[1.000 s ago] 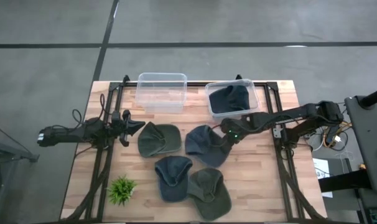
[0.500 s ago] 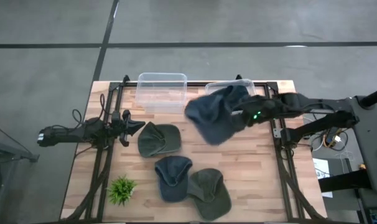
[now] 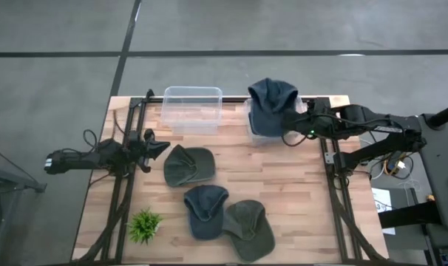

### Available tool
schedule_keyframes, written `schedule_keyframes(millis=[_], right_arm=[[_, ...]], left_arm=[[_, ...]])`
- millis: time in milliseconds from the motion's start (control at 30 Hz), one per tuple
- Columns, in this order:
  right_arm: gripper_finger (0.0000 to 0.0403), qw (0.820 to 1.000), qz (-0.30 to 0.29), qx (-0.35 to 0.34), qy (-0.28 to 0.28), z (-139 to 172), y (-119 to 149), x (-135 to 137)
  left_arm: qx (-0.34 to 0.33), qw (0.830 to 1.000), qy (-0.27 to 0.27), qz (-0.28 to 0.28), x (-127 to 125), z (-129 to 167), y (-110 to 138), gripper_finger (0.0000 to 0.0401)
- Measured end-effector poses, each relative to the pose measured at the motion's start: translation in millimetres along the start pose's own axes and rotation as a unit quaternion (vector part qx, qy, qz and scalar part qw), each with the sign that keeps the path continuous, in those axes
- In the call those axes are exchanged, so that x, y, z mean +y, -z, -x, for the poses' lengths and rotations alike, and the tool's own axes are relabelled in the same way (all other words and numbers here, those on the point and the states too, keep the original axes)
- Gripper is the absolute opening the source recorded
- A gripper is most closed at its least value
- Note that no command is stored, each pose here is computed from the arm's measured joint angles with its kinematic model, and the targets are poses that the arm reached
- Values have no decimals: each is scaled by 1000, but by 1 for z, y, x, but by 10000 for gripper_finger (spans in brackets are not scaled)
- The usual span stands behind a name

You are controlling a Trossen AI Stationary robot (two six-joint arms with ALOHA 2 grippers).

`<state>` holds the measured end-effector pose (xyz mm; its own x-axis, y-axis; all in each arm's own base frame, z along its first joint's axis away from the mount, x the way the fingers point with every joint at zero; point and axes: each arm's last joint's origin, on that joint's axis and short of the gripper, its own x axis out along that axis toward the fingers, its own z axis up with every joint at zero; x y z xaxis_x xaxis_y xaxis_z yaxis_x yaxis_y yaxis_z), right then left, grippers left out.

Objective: Pick & Place hat
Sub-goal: Put the top blue cap into the right transparent bin

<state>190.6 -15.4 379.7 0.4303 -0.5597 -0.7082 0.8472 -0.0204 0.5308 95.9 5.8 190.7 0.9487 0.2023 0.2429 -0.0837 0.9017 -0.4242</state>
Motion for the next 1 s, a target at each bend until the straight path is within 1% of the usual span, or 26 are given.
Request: schedule_keyframes(millis=[100,200,367,500,600,800,900,1000], right_arm=[[12,999,-23,-40,10,-7,3,2],[13,995,-59,-83,21,-16,6,4],[13,986,-109,-120,39,-35,19,10],[13,987,-109,-116,37,-46,35,19],[13,989,-101,-104,17,-48,51,27],[13,990,-85,-100,-47,-51,85,46],[13,989,-73,-100,-79,-55,101,56],[13,988,-57,-99,-100,-59,111,64]], left_arm=[[-51,998,22,12,-4,1,-10,0],[-78,996,33,16,-6,1,-15,0],[-78,996,32,10,-6,1,-15,0],[-79,996,32,3,-6,1,-15,0],[-80,996,33,8,-6,1,-16,0],[-84,992,41,79,-7,1,-17,0],[-80,992,39,89,-7,0,-16,0],[-69,991,35,107,-6,-2,-14,0]])
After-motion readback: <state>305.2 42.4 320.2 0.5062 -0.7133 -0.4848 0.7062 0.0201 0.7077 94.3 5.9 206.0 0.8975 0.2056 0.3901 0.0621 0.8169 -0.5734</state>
